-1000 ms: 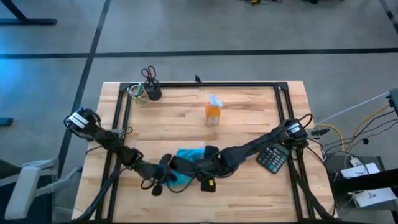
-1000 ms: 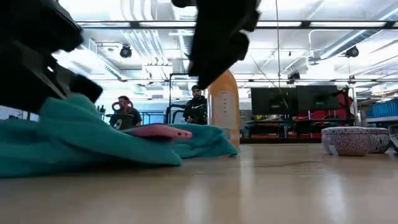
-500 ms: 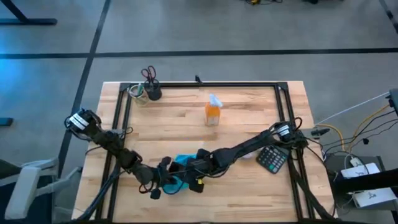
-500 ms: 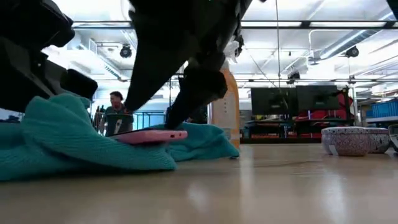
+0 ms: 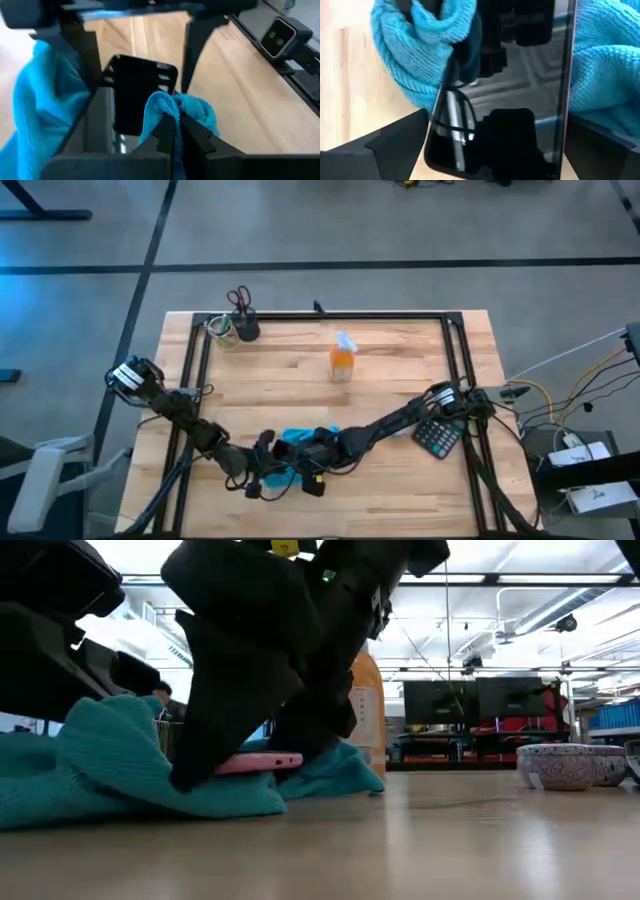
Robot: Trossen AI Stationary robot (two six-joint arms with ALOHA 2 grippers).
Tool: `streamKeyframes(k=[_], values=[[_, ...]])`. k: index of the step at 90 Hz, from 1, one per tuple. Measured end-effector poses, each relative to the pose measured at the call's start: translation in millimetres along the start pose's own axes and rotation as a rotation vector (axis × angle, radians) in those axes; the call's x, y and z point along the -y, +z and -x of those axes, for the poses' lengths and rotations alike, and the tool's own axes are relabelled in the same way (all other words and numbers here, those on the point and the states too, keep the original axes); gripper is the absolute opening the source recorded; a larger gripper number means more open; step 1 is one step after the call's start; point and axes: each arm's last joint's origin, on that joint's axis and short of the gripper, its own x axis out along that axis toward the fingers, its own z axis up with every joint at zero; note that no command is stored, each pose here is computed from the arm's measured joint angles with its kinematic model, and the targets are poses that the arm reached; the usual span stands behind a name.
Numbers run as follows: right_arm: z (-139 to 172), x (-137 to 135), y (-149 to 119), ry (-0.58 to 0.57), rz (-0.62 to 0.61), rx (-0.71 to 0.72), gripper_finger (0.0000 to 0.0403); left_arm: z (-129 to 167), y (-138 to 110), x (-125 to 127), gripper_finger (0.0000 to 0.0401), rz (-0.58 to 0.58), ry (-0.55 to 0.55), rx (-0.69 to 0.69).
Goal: Apply microfiber cloth
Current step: Move the blue microfiber towel to the bottom left of the table
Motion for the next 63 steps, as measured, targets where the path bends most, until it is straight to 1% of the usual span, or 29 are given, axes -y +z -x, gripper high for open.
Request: streamKeyframes(k=[9,18,26,36,39,46,53,57,63], values=[[-3,1,-1,-0.035,0.004,0.015,0.0399,0,5,2,0.0,-0.015,-0.012,0.049],[-1,2,0,-0.075,0.004,0.033,0.0389,0,5,2,0.0,-0.024,-0.034,0.042],[2,3,1,-0.086,0.003,0.021,0.0365,0,5,3,0.0,-0.026,-0.042,0.039],[7,4,2,-0.113,0.008,-0.024,0.032,1,4,5,0.0,-0.03,-0.069,0.031],[7,4,1,-0.118,0.009,-0.03,0.0317,2,4,6,0.0,-0.031,-0.077,0.028],[10,3,3,-0.123,0.012,-0.04,0.0318,3,0,8,0.0,-0.023,-0.114,-0.008],[16,1,7,-0.122,0.021,-0.053,0.0318,3,-5,9,0.0,0.016,-0.143,-0.07],[21,-1,11,-0.12,0.024,-0.055,0.0318,3,-9,8,0.0,0.044,-0.146,-0.115],[31,-3,17,-0.123,0.037,-0.063,0.0318,3,-17,6,0.0,0.087,-0.118,-0.183]])
